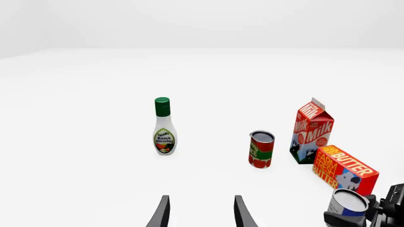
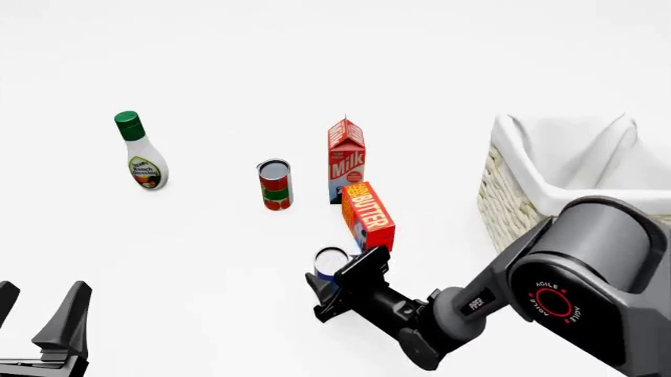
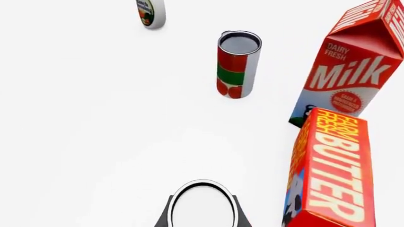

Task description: Pick the alphabet soup and place it in the basket.

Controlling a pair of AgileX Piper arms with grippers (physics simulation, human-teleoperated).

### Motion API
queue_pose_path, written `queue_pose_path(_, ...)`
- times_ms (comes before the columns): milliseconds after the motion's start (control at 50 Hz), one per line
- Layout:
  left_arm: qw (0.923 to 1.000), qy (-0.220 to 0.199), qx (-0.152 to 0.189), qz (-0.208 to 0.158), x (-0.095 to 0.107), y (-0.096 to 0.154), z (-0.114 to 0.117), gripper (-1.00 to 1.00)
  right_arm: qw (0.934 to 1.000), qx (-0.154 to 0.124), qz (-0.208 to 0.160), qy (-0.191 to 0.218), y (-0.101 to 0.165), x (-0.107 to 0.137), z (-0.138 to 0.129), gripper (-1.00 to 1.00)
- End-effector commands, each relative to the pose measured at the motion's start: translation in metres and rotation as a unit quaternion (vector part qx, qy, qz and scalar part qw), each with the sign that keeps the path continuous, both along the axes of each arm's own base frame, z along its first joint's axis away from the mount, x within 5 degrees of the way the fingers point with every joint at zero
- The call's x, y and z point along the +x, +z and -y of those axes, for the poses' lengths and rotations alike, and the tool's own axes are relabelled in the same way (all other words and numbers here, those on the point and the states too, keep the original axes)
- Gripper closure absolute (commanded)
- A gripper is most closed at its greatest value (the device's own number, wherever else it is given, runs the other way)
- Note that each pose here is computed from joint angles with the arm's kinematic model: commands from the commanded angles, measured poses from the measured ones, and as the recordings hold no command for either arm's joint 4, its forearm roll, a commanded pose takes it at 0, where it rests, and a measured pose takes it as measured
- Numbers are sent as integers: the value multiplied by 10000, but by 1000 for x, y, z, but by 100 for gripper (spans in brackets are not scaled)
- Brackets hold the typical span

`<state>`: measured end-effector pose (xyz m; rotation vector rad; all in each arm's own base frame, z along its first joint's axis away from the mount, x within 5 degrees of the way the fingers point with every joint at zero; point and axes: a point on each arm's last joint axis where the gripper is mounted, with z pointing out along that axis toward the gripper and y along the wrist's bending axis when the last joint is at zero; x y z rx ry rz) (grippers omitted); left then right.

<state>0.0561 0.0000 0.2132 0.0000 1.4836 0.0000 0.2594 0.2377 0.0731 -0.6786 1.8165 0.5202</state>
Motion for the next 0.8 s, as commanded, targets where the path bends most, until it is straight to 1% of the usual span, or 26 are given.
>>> queue_pose_path(20,10000,0,0,0,0,0,0,-100,10000,79,-32,-41,3,-1,1,100)
queue_pose_path(220,10000,0,0,0,0,0,0,-100,9998,166,104,-12,19,-7,5,100)
queue_pose_path(300,10000,0,0,0,0,0,0,-100,9996,234,186,-3,29,-10,7,100)
queue_pose_path(340,10000,0,0,0,0,0,0,-100,9992,315,260,26,40,-15,9,100)
queue_pose_path(580,10000,0,0,0,0,0,0,-100,9971,533,524,152,77,-36,19,100)
queue_pose_path(660,10000,0,0,0,0,0,0,-100,9951,684,690,180,98,-47,27,100)
queue_pose_path(800,10000,0,0,0,0,0,0,-100,9924,826,878,236,120,-60,36,100)
